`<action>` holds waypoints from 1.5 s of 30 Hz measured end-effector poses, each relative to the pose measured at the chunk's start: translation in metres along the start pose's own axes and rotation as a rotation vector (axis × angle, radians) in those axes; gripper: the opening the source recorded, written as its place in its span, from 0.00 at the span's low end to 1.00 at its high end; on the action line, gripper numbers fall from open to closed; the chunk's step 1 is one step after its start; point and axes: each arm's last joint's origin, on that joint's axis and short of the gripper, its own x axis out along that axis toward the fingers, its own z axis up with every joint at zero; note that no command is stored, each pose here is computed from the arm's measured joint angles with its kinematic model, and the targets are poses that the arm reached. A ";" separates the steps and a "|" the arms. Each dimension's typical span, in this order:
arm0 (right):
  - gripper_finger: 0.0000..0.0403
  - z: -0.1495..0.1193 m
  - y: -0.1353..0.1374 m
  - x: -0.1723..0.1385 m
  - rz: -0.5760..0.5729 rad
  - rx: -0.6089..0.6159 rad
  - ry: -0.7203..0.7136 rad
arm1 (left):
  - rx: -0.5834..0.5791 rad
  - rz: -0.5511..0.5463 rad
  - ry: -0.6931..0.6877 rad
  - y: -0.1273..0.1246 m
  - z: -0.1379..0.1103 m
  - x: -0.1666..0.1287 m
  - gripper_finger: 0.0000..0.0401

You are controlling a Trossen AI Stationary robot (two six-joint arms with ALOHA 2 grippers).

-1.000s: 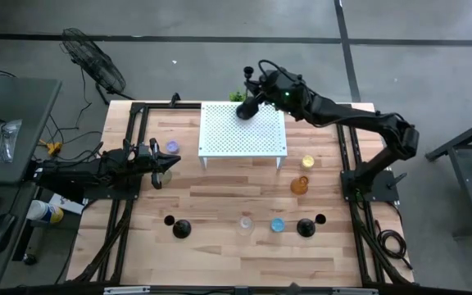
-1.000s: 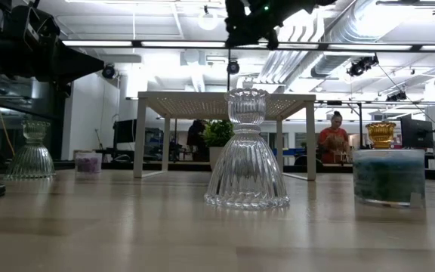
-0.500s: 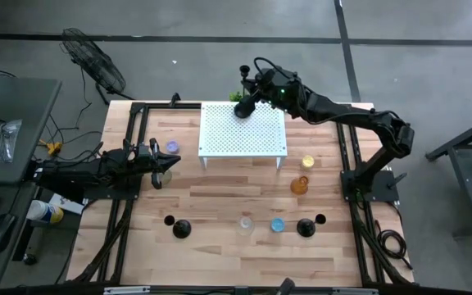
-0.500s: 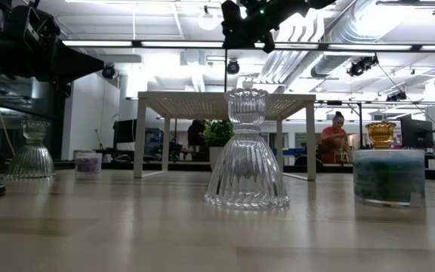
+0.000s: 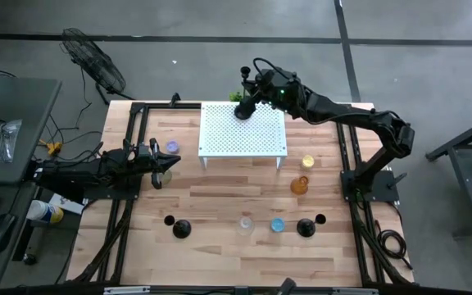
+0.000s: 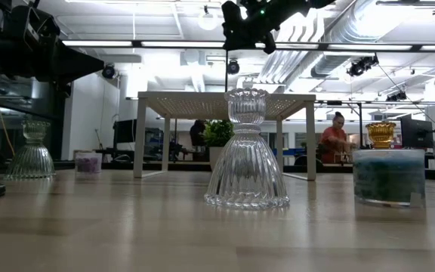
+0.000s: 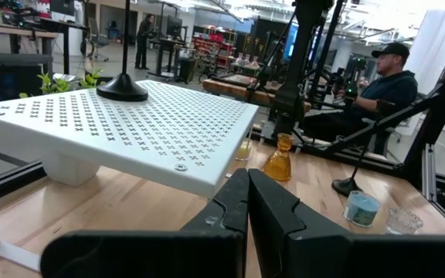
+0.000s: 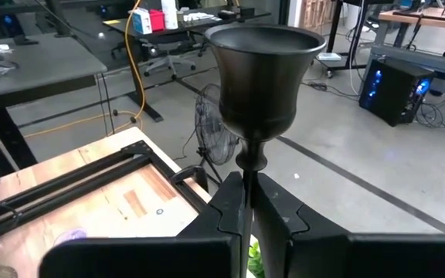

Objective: Pick & Place candle stick holders
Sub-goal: Put the top black candle holder on the shelf, then put the right black candle holder on the shelf aligned with the black candle holder

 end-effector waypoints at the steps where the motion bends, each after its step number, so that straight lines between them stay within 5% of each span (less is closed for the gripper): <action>1: 0.01 0.000 0.000 0.000 -0.001 0.000 0.001 | 0.000 0.000 0.000 0.000 0.000 0.000 0.01; 7: 0.04 0.000 0.000 0.000 -0.015 -0.001 0.002 | 0.000 0.000 0.000 0.000 0.000 0.000 0.01; 34: 0.46 0.005 0.000 -0.008 -0.056 0.040 -0.022 | 0.000 0.000 0.000 0.000 0.000 0.000 0.01; 45: 0.51 0.007 0.009 -0.030 -0.064 0.053 0.045 | 0.000 -0.001 0.000 0.000 0.000 0.000 0.01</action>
